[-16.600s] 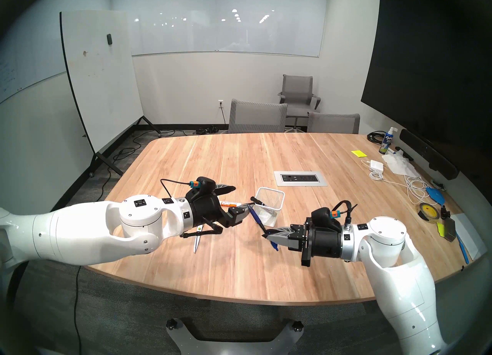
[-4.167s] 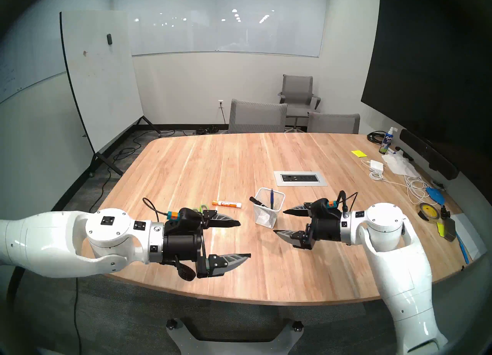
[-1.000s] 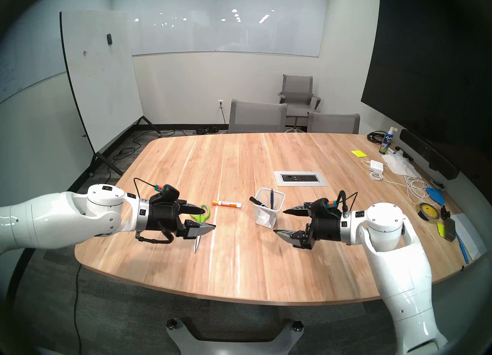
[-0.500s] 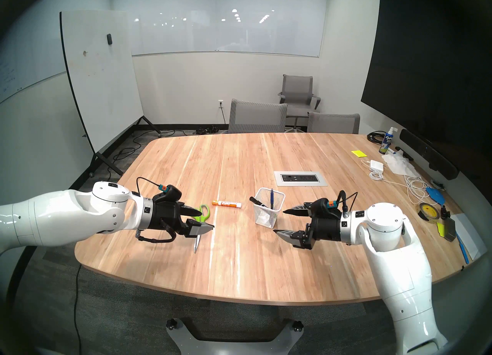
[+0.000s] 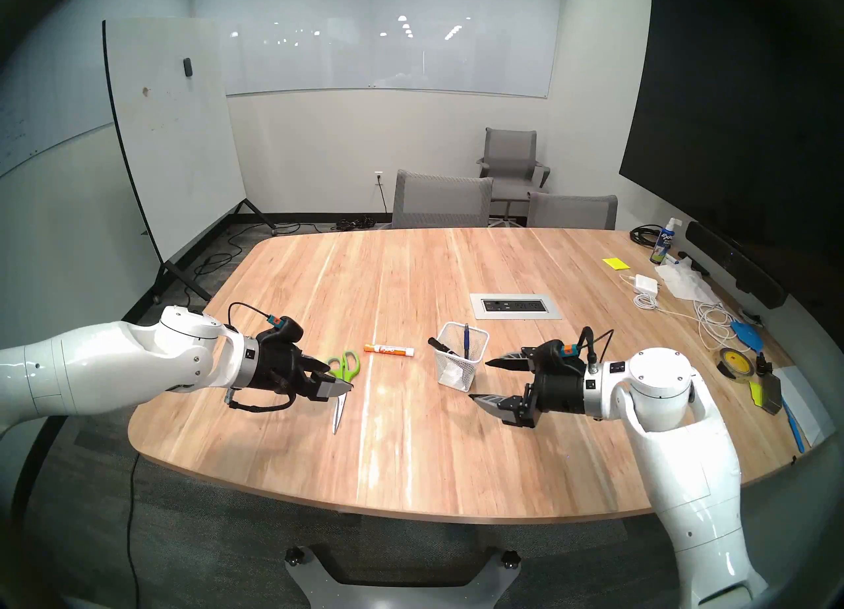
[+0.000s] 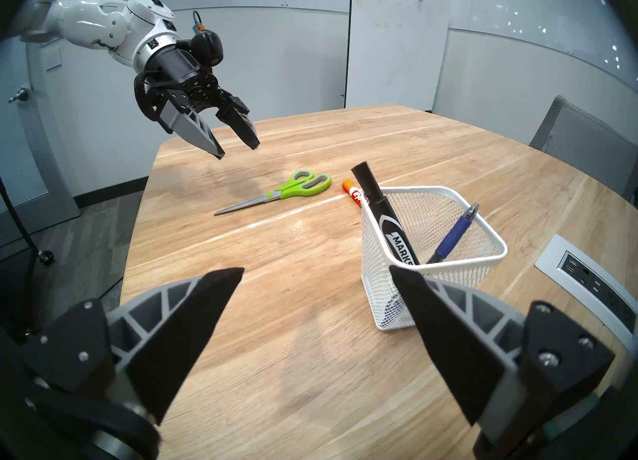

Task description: Place the pen, the marker, and the scissors into the pen holder

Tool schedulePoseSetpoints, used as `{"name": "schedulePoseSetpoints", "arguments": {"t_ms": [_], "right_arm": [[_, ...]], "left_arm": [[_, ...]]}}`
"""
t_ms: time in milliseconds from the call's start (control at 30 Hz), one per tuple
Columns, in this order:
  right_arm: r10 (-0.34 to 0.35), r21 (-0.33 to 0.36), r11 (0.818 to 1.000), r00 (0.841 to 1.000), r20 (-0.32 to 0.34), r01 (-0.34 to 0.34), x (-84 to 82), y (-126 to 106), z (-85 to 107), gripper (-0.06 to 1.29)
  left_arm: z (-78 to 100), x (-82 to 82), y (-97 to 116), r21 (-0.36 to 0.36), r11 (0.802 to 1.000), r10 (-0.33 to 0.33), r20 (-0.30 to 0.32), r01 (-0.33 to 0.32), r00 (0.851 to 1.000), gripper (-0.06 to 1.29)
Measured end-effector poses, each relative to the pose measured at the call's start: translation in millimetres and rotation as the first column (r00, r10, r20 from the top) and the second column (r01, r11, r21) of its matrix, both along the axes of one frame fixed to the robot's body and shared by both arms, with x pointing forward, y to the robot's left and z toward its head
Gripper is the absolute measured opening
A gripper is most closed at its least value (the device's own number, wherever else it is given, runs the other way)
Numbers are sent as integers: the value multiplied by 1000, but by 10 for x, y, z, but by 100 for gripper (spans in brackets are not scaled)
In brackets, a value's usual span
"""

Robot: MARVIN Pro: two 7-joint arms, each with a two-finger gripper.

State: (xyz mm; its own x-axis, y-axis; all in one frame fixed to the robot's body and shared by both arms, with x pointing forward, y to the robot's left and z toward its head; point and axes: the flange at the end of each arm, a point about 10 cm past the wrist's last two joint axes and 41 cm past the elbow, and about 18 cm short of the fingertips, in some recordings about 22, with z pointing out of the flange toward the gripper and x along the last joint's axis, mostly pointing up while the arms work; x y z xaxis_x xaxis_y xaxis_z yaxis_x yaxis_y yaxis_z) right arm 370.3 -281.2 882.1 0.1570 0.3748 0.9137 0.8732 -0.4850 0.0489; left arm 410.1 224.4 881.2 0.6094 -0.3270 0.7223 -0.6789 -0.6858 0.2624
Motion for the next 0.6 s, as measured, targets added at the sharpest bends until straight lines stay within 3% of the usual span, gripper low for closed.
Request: {"name": "schedulePoseSetpoints", "arguments": {"t_ms": [333,600], "right_arm": [[0,0,1000,1000,0,0,0,0,1,120],[0,0,1000,1000,0,0,0,0,0,120]], "left_arm": [[-53,219,55,31,999,29,-49,-27,998,124],[-102,434,-17,56,998,41,-81,-37,996,124]]}}
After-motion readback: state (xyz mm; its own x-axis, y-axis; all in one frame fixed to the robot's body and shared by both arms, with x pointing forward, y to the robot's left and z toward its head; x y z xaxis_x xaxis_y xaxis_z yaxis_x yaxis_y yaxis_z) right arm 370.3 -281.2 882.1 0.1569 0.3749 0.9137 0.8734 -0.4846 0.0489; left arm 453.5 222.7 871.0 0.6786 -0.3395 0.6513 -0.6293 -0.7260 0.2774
